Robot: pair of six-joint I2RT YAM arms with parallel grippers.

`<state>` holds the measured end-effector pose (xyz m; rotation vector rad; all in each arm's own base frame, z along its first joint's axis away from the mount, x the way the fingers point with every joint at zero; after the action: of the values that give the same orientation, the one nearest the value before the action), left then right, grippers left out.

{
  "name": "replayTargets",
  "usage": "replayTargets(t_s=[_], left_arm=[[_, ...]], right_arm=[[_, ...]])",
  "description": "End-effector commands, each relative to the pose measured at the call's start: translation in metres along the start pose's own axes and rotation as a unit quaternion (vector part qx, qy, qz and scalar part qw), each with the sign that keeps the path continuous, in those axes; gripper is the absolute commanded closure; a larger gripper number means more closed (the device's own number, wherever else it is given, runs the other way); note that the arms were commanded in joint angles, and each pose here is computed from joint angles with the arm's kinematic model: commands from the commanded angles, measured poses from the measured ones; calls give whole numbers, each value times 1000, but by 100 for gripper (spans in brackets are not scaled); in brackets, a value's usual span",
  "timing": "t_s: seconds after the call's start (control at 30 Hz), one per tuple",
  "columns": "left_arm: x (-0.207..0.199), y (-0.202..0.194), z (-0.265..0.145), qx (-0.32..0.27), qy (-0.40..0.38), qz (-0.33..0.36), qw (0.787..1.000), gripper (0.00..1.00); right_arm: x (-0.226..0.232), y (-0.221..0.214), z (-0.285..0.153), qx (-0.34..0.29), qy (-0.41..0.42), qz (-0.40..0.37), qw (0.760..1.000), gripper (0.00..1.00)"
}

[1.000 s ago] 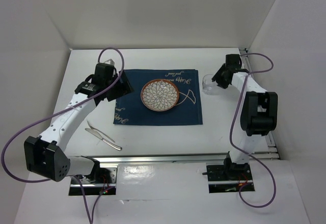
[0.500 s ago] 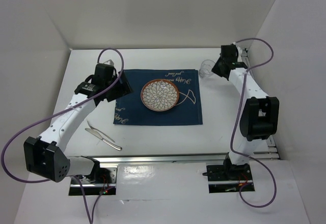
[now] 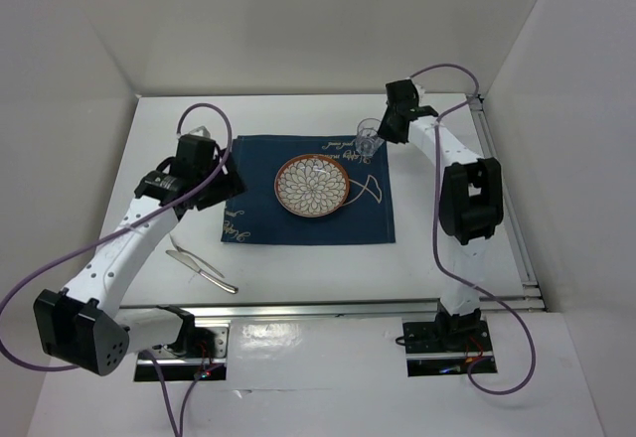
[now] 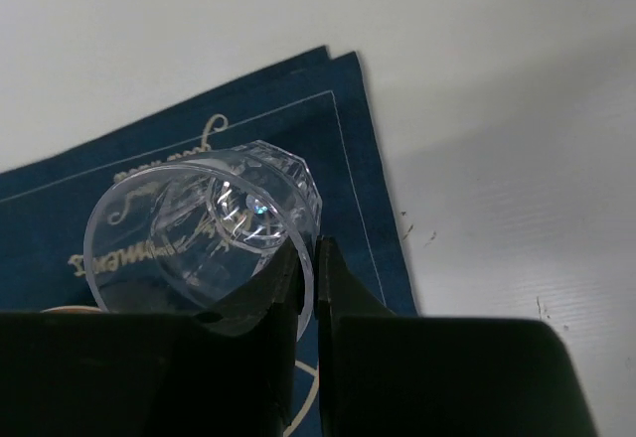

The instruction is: Set the dinner table for one person

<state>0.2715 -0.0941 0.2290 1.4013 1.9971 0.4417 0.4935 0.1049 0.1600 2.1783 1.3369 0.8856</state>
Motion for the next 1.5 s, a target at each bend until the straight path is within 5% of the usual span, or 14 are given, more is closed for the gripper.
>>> replayTargets(t_s=[0.0, 0.27, 0.33, 0.4, 0.7, 0.97, 1.0, 1.07, 1.37, 1.47], left_arm=[[5, -5, -2, 2, 14, -7, 1000, 19], [10, -14, -1, 4, 9, -7, 1000, 19], [13, -19, 0, 12, 15, -11, 1000, 18], [19, -26, 1, 25, 34, -15, 999, 18], [37, -40, 3, 51, 84, -25, 995, 18], [74, -57, 9, 83, 215, -100, 968, 25], [81, -62, 10, 92, 229, -110, 963, 39], [92, -78, 18, 115, 244, -120, 956, 48], [135, -91, 38, 127, 276, -183, 935, 56], [146, -86, 39, 121, 278, -195, 933, 53]], right_arm=[[18, 17, -5, -30, 1, -5, 1000, 100], [18, 11, 17, -20, -26, -13, 999, 99], [23, 8, 19, -19, -23, -16, 999, 86], [23, 8, 19, -19, -23, -16, 999, 59], [42, 20, -5, -32, 9, -16, 999, 20], [38, 57, -104, -116, 57, -2, 992, 13], [35, 57, -115, -123, 62, 1, 991, 13], [23, 38, -123, -107, 69, -8, 992, 13], [-7, 2, -180, -96, 115, -15, 989, 13], [-16, -12, -185, -75, 114, -20, 990, 13]])
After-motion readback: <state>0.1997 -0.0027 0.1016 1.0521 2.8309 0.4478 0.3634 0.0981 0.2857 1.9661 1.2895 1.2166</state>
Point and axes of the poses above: each gripper's point midway between its finger pads, its own z axis out along the fingers, its own x axis along the line the jaws close on, y = z × x, the point moved 5 cm from there along -z, back along the fingers, and after that the axes turned 4 degrees about z, right-handed, at the moved point
